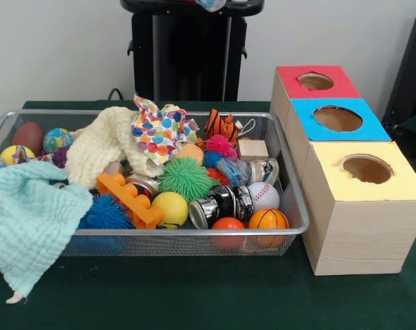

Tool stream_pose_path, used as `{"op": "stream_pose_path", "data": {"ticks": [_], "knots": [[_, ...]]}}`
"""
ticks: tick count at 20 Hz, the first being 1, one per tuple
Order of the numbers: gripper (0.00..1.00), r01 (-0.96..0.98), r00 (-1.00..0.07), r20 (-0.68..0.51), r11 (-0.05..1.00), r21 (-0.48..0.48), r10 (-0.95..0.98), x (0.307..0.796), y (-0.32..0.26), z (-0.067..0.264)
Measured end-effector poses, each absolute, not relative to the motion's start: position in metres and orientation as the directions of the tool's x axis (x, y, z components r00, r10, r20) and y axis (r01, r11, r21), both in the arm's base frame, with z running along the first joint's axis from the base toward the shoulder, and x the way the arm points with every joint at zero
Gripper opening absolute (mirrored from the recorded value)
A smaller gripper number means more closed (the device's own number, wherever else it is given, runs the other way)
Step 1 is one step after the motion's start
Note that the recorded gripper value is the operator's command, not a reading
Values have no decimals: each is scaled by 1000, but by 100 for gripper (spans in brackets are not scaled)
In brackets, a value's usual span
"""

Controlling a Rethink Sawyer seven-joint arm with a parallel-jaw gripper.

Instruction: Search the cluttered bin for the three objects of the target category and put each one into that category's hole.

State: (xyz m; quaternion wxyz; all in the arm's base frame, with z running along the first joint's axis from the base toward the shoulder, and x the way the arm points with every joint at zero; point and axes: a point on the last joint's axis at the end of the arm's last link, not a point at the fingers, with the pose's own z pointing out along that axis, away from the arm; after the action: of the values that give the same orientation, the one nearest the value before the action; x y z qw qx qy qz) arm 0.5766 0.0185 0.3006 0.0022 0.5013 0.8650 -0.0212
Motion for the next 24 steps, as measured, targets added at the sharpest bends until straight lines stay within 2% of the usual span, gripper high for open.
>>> {"op": "stream_pose_path", "data": {"ticks": [10,18,24], "knots": [[0,847,-522,59,525,-81,851,516,51,277],[0,819,-570,37,571,-49,821,493,82,262],[0,784,-618,28,619,-36,785,481,112,266]]}}
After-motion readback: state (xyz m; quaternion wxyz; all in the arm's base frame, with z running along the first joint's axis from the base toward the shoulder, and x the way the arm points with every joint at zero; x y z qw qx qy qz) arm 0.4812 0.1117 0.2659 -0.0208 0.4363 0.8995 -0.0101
